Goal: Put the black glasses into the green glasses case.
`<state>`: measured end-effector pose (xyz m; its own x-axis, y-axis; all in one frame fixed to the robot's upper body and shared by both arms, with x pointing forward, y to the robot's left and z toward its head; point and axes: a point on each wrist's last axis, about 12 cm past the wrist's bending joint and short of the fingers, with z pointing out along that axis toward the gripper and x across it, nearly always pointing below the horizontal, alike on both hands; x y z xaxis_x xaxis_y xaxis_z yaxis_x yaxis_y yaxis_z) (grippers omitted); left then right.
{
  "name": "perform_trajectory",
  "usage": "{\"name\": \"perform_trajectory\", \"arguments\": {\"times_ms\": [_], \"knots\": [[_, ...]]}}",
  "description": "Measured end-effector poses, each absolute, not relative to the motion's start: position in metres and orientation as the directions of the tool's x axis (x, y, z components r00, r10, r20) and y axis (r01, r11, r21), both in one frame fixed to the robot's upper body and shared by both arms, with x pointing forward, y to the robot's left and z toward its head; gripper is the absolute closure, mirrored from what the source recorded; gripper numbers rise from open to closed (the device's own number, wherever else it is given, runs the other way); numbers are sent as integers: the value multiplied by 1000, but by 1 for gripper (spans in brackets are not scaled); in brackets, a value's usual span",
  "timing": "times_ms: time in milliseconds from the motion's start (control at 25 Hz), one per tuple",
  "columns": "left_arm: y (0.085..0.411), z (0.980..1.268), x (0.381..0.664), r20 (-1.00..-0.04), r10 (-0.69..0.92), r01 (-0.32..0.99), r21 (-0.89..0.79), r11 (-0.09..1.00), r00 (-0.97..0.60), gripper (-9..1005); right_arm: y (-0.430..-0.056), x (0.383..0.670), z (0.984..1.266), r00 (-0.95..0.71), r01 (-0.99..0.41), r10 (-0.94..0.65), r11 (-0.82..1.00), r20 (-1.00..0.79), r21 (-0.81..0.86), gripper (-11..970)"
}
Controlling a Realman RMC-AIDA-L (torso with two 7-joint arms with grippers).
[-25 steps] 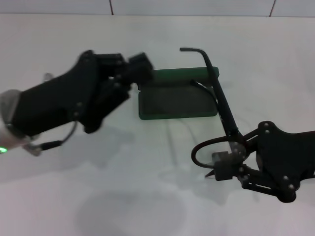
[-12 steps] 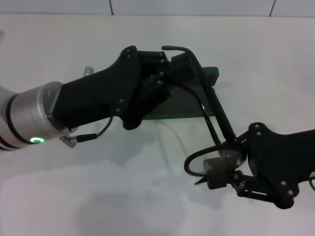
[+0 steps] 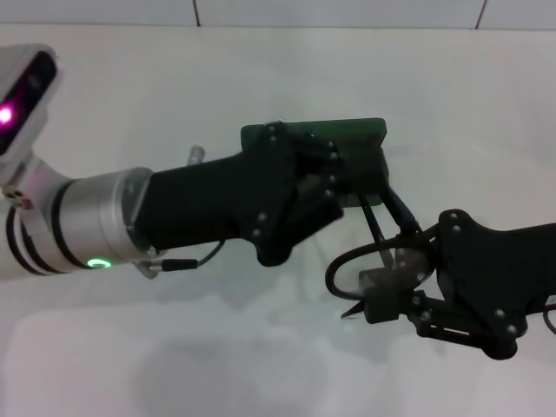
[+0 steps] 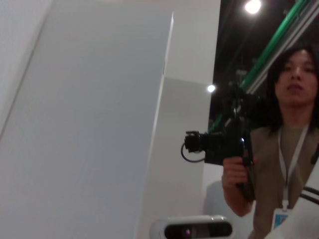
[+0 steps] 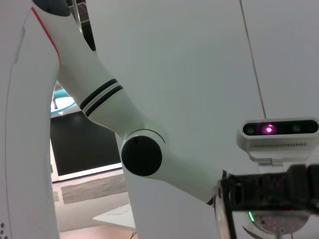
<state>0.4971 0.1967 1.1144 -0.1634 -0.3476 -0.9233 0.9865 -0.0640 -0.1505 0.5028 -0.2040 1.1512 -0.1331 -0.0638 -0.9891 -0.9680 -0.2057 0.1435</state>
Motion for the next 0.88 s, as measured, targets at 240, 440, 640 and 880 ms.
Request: {"name": "perform_trajectory", "arguments": {"times_ms": [240, 440, 640, 880], "knots": [[194, 1114, 498, -928, -335, 987, -148, -68, -162, 965, -205, 503, 1147, -165, -965, -65, -197, -984, 175, 847], [193, 1115, 499, -933, -319, 986, -146, -82, -165, 965, -205, 503, 1146, -174, -963, -65, -195, -983, 184, 847], [186, 1113, 497, -943, -281, 980, -148, -132, -180, 965, -205, 503, 1145, -180, -962, -63, -195, -982, 189, 848], [184, 1113, 496, -944, -271, 978, -150, -146, -186, 965, -205, 503, 1144, -184, -961, -63, -196, -981, 193, 847]]}}
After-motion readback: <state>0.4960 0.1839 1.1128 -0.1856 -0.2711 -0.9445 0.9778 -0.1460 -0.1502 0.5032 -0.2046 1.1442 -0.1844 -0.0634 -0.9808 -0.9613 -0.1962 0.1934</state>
